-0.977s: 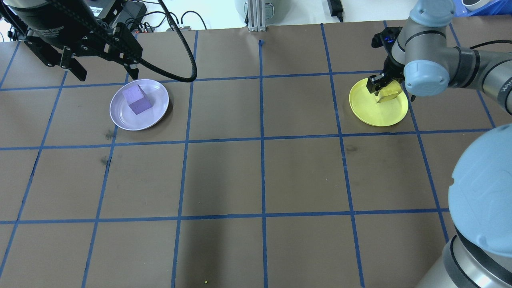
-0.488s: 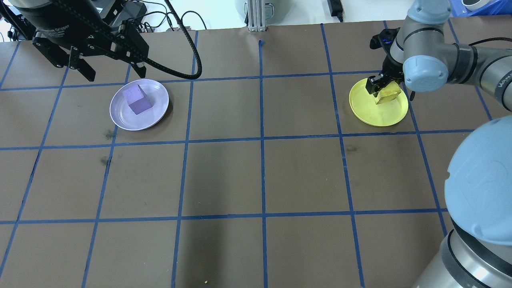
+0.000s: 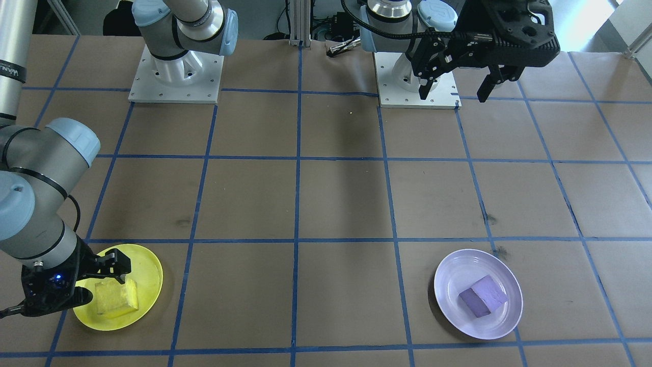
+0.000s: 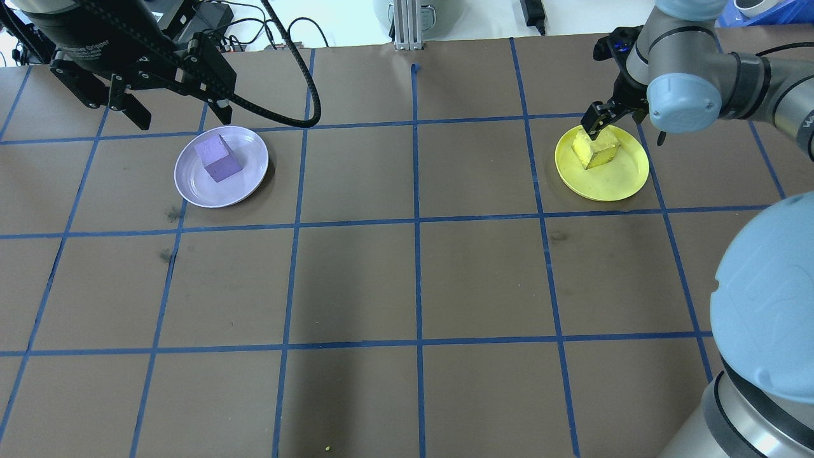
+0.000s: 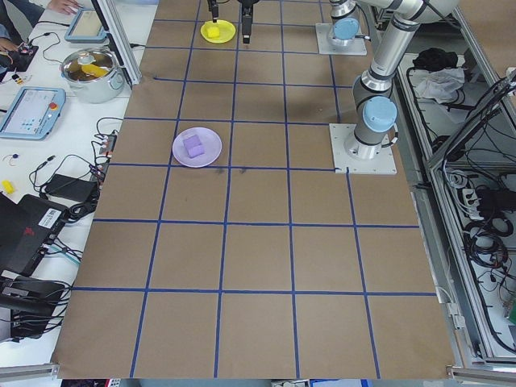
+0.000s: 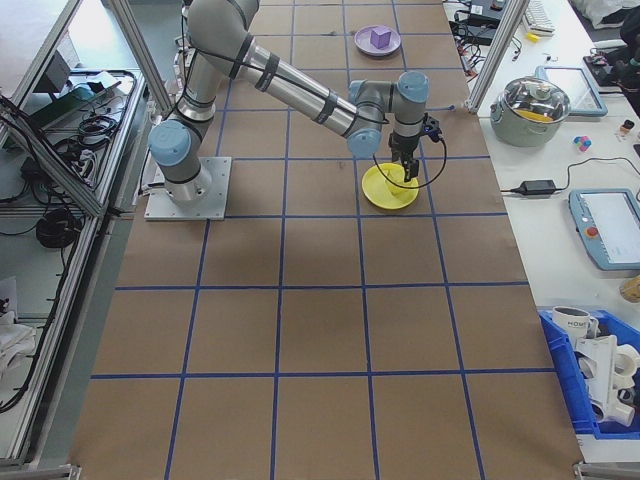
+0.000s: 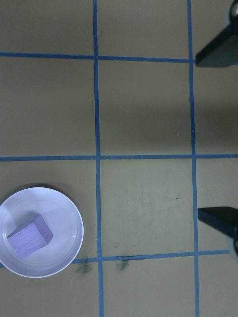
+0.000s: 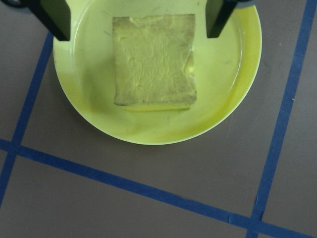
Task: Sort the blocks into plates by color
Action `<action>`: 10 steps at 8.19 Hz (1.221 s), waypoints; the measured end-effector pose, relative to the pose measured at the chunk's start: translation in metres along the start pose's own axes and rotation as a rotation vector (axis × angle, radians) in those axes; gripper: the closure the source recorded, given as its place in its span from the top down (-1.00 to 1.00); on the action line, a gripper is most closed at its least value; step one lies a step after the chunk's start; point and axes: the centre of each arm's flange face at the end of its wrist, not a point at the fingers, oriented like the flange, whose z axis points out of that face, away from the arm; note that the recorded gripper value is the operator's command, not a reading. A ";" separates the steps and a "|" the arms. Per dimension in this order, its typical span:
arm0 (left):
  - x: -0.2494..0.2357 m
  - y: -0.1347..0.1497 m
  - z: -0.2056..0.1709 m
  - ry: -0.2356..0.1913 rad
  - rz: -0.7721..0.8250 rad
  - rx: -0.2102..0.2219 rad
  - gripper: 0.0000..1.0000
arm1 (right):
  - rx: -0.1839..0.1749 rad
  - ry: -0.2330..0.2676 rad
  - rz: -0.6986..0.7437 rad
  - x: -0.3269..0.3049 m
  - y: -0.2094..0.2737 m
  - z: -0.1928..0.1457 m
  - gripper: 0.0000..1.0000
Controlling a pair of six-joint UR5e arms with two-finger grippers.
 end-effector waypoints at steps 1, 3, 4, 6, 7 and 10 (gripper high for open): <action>0.000 0.000 0.000 -0.001 0.000 0.000 1.00 | 0.021 0.012 0.000 -0.001 0.000 -0.020 1.00; 0.000 0.002 -0.001 -0.001 0.001 0.003 1.00 | 0.040 0.017 0.066 -0.008 0.014 -0.080 1.00; 0.000 0.003 -0.003 0.000 0.001 0.007 1.00 | 0.043 0.011 0.177 -0.018 0.023 -0.110 1.00; 0.000 0.005 -0.005 0.000 0.000 0.011 1.00 | 0.033 0.005 0.307 -0.052 0.040 -0.157 1.00; 0.000 0.005 -0.005 0.000 -0.001 0.012 1.00 | 0.038 0.006 0.323 -0.062 0.048 -0.177 1.00; 0.000 0.005 -0.005 -0.001 -0.001 0.012 1.00 | 0.032 0.022 0.335 -0.073 0.067 -0.204 1.00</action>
